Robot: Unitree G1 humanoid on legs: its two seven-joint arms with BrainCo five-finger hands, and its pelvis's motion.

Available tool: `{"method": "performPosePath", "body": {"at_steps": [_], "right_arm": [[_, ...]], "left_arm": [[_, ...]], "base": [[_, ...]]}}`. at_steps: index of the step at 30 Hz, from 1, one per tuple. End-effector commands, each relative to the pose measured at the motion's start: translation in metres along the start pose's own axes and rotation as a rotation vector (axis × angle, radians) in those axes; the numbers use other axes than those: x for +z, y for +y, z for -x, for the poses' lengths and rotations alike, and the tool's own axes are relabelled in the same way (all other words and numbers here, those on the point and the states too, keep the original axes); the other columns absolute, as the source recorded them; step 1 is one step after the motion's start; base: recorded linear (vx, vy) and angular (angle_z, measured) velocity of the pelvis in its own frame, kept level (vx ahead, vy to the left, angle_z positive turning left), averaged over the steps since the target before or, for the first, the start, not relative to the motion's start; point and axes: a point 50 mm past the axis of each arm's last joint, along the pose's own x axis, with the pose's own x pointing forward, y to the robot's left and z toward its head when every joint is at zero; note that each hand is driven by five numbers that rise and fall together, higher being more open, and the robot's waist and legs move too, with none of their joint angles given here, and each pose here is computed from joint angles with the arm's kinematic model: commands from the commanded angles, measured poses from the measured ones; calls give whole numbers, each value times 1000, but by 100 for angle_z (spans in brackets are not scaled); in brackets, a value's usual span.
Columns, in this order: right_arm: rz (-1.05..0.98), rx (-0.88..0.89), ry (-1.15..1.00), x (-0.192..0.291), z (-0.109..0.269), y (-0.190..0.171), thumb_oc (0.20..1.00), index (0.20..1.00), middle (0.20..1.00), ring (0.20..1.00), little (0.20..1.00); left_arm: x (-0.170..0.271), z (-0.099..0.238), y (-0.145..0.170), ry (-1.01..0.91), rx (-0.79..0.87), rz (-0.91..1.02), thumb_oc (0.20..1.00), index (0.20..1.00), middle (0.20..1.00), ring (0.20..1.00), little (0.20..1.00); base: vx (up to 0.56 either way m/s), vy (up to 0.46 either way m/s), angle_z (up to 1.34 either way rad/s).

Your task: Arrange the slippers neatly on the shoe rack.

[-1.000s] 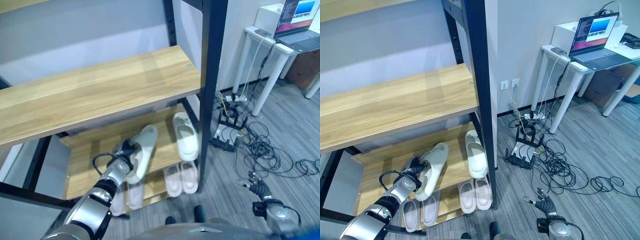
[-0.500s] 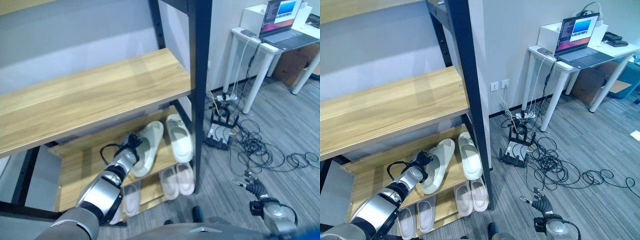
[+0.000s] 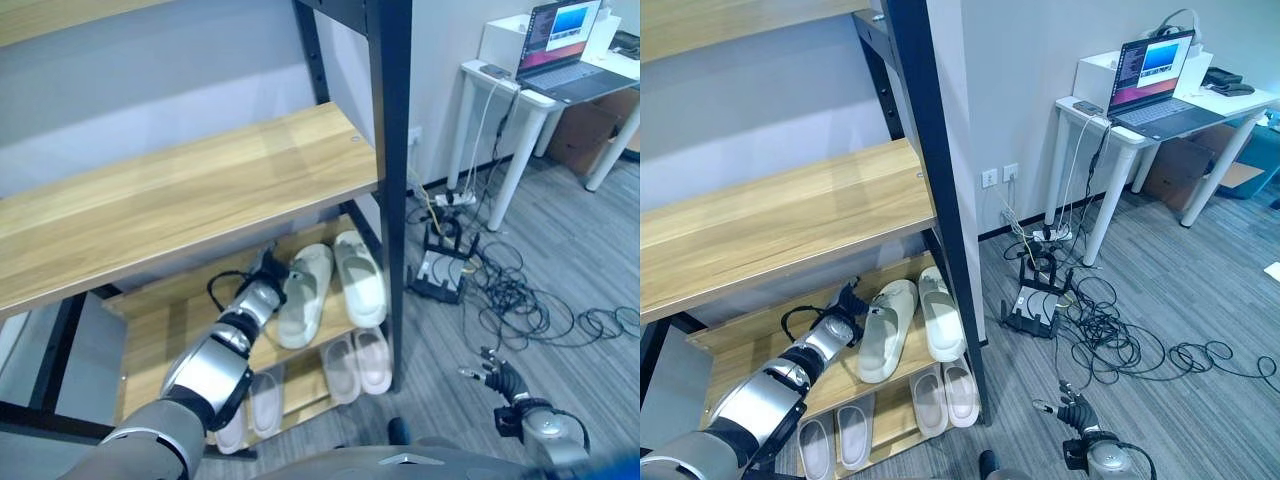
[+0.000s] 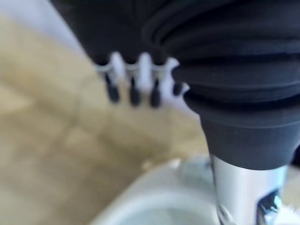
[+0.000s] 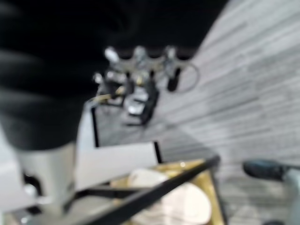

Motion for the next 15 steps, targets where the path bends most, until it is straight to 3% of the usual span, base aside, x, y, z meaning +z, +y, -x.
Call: {"method": "performPosePath", "body": {"at_steps": [1,10,12,15], "right_arm": [[29,14,-12,-3,2,1,1000,1000,1000,1000,1000],[-8,-10,17,-14,8,-1,1000,1000,1000,1000,1000],[-27,-24,29,-18,10,-3,1000,1000,1000,1000,1000],[-40,-31,43,-23,13,-3,1000,1000,1000,1000,1000]], "left_arm": [[17,-11,43,-59,131,-10,1000,1000,1000,1000,1000],[16,0,97,-217,300,49,1000,1000,1000,1000,1000],[-5,12,116,-232,361,-20,1000,1000,1000,1000,1000],[-28,27,117,-218,360,-80,1000,1000,1000,1000,1000]], "base": [[0,0,0],[-19,1,4],[-15,8,9],[-15,5,5]]}}
